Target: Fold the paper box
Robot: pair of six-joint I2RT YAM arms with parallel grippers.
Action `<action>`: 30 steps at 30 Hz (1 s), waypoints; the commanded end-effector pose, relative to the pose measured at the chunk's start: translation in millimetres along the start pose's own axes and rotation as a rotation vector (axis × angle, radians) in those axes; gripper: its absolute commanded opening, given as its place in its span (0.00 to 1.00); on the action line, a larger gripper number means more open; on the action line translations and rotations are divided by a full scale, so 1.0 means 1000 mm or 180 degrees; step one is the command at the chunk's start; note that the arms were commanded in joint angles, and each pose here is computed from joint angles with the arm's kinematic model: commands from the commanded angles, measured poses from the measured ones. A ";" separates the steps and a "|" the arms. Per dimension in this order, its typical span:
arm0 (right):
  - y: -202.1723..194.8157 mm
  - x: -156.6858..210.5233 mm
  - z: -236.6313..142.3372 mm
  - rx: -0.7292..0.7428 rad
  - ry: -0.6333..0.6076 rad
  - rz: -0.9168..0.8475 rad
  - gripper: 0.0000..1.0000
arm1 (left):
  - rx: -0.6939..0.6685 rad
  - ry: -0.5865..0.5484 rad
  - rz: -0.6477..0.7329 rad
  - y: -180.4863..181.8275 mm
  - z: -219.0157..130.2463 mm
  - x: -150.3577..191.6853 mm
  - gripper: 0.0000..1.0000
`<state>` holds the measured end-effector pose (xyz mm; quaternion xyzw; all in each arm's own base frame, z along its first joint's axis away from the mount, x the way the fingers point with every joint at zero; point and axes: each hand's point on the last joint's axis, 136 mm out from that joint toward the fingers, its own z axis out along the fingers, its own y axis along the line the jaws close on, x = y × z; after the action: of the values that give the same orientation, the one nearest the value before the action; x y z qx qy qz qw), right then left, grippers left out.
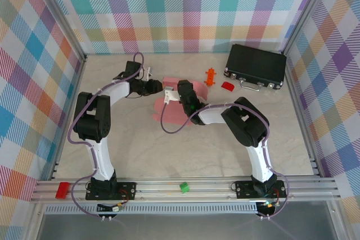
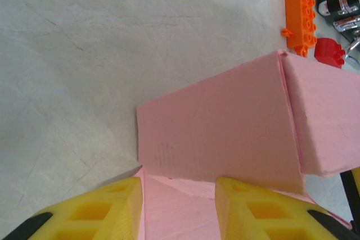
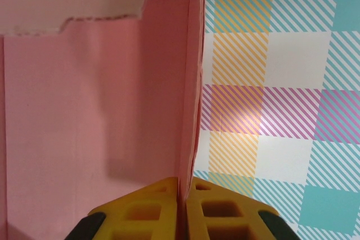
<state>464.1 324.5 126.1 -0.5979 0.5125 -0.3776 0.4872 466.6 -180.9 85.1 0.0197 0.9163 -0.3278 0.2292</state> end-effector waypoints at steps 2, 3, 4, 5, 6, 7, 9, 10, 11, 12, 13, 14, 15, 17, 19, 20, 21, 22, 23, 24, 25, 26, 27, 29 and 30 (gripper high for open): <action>-0.006 -0.009 0.003 0.0022 -0.0048 0.0072 0.12 | 0.0223 0.0002 0.0185 -0.012 0.007 0.004 0.38; -0.006 -0.008 0.004 0.0021 -0.0047 0.0071 0.12 | 0.0223 0.0010 0.0179 -0.012 0.008 0.005 0.37; -0.007 -0.009 0.004 0.0022 -0.0048 0.0071 0.12 | 0.0221 0.0024 0.0166 -0.011 0.009 0.006 0.36; -0.006 -0.009 0.004 0.0018 -0.0047 0.0069 0.12 | 0.0237 0.0051 0.0156 -0.011 0.010 0.008 0.36; -0.007 -0.009 0.004 0.0019 -0.0047 0.0070 0.12 | 0.0232 0.0072 0.0139 -0.010 0.012 0.009 0.34; -0.006 -0.010 0.004 0.0014 -0.0051 0.0067 0.12 | 0.0225 0.0107 0.0118 -0.008 0.013 0.011 0.33; -0.006 -0.010 0.005 0.0013 -0.0051 0.0067 0.12 | 0.0235 0.0187 0.0081 -0.008 0.015 0.015 0.33; -0.005 -0.010 0.005 0.0007 -0.0050 0.0063 0.12 | 0.0220 0.0244 0.0051 -0.006 0.015 0.018 0.32; -0.005 -0.009 0.006 0.0003 -0.0046 0.0062 0.12 | 0.0234 0.0286 0.0040 -0.006 0.016 0.021 0.32; -0.005 -0.010 0.006 -0.0002 -0.0049 0.0054 0.12 | 0.0240 0.0297 0.0040 -0.006 0.016 0.022 0.32; -0.004 -0.010 0.006 -0.0005 -0.0050 0.0047 0.12 | 0.0238 0.0305 0.0029 -0.005 0.016 0.024 0.32; -0.005 -0.010 0.006 0.0000 -0.0049 0.0051 0.12 | 0.0267 0.0301 0.0037 -0.007 0.016 0.026 0.32; -0.005 -0.010 0.006 0.0003 -0.0050 0.0053 0.12 | 0.0289 0.0291 0.0052 -0.008 0.015 0.026 0.33; -0.005 -0.010 0.006 -0.0001 -0.0050 0.0052 0.12 | 0.0305 0.0251 0.0072 -0.009 0.013 0.026 0.34; -0.005 -0.010 0.006 -0.0005 -0.0048 0.0052 0.12 | 0.0331 0.0198 0.0101 -0.011 0.011 0.025 0.36; -0.006 -0.010 0.006 0.0001 -0.0049 0.0056 0.12 | 0.0352 0.0155 0.0122 -0.013 0.010 0.023 0.37; -0.005 -0.009 0.006 -0.0003 -0.0046 0.0054 0.12 | 0.0366 0.0123 0.0145 -0.014 0.010 0.022 0.37; -0.006 -0.009 0.006 0.0003 -0.0046 0.0057 0.12 | 0.0347 0.0082 0.0156 -0.012 0.011 0.019 0.38; -0.006 -0.009 0.005 0.0001 -0.0044 0.0060 0.12 | 0.0304 0.0041 0.0163 -0.009 0.012 0.017 0.39; -0.005 -0.009 0.005 -0.0006 -0.0046 0.0061 0.12 | 0.0251 -0.0001 0.0172 -0.006 0.013 0.014 0.39; -0.005 -0.009 0.004 -0.0005 -0.0042 0.0065 0.12 | 0.0216 -0.0038 0.0172 -0.004 0.015 0.011 0.40; -0.005 -0.008 0.004 -0.0006 -0.0043 0.0068 0.12 | 0.0198 -0.0060 0.0169 -0.002 0.017 0.010 0.40; -0.003 -0.008 0.004 -0.0018 -0.0039 0.0067 0.12 | 0.0209 -0.0096 0.0184 -0.002 0.018 0.007 0.40; -0.001 -0.007 0.004 -0.0031 -0.0033 0.0065 0.12 | 0.0228 -0.0148 0.0223 -0.003 0.021 0.004 0.40; 0.000 -0.006 0.003 -0.0039 -0.0031 0.0064 0.12 | 0.0208 -0.0163 0.0237 -0.003 0.022 0.003 0.40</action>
<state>466.8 327.8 128.7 -0.5998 0.5134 -0.3756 0.4854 461.8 -191.9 64.1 0.0431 0.9060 -0.3507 0.2330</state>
